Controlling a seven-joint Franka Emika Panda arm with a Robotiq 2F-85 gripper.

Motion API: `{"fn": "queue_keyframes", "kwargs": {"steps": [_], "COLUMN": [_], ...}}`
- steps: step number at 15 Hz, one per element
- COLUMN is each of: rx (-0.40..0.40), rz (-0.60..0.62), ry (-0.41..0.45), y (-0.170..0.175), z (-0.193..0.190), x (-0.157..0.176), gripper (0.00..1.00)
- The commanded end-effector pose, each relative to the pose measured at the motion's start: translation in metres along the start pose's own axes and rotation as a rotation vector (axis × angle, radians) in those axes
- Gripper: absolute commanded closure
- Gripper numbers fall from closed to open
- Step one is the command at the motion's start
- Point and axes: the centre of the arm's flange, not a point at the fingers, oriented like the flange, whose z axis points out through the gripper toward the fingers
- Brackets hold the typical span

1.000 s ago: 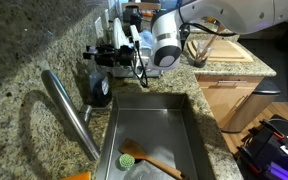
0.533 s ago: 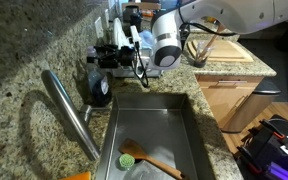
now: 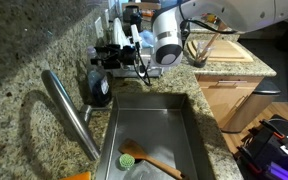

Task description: Move the bottle forward

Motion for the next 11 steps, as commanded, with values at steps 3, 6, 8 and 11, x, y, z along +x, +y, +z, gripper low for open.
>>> {"fn": "queue_keyframes", "kwargs": {"steps": [3,6,8,11], "rx": [0.037,0.081,0.112,0.122], "rz": [-0.107,-0.089,-0.011,-0.030], "ry": [0.143,0.234,0.296,0.263], "y": [-0.019,-0.029,-0.032,-0.040], "z": [-0.031,-0.063,-0.092,-0.072], "x": [-0.026,-0.032,-0.032,-0.020], "gripper": [0.00,0.00,0.00,0.00]}}
